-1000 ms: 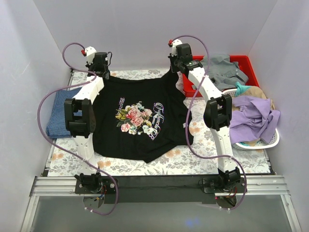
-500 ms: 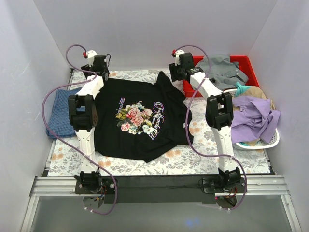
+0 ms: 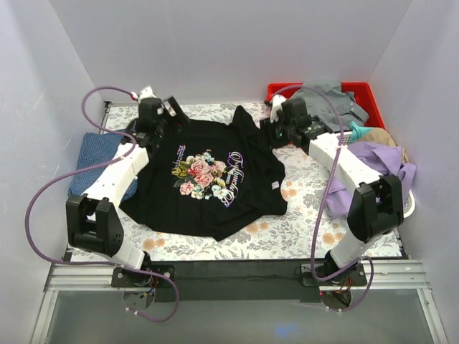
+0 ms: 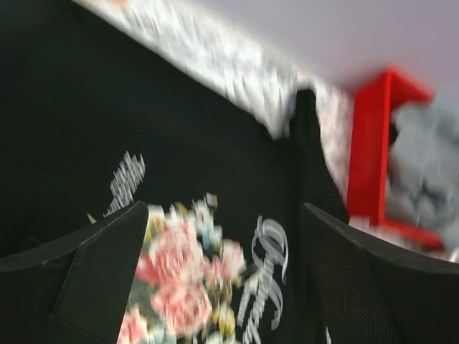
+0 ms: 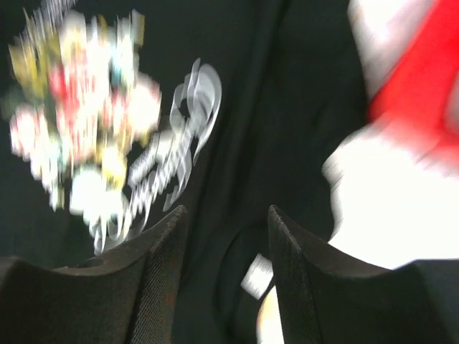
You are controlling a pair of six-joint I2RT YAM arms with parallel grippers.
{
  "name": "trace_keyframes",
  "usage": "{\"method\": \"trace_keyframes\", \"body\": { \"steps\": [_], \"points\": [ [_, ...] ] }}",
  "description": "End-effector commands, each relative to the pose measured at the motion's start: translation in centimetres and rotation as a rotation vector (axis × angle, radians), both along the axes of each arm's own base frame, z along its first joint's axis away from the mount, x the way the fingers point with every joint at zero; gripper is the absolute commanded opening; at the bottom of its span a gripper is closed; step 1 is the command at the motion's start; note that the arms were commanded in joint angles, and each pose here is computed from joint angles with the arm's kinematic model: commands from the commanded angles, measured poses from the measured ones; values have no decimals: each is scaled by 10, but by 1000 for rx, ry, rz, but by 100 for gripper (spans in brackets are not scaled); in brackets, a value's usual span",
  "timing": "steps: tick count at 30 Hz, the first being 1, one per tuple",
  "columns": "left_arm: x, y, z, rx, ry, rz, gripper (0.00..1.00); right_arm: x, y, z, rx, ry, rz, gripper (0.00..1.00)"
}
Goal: Fold and stack the t-shirts
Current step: Flatten the tshirt out
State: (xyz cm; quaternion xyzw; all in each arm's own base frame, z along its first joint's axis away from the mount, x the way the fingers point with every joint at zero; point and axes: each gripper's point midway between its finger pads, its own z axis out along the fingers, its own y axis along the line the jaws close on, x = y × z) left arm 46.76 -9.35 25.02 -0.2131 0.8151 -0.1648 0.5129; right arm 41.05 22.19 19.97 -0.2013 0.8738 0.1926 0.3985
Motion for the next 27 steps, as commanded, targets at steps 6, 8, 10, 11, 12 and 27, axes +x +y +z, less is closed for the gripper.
{"method": "trace_keyframes", "body": {
  "steps": [6, 8, 10, 11, 12, 27],
  "points": [
    [-102, -52, -140, -19, 416, -169, 86, -109, -32, -84, -140, 275, -96, 55],
    [-111, -49, -154, 4, 454, -157, 86, -121, -40, -90, -144, 292, -120, 55],
    [-112, -41, -161, 43, 473, -131, 86, -128, -42, -100, -148, 323, -123, 57],
    [-115, -37, -167, 65, 496, -118, 86, -133, -41, -105, -145, 351, -116, 56],
    [-114, -34, -174, 82, 517, -106, 86, -137, -41, -110, -145, 375, -115, 56],
    [-151, 1, -215, 272, 693, -21, 84, -181, -54, -166, -169, 569, -181, 57]
  ]
}}
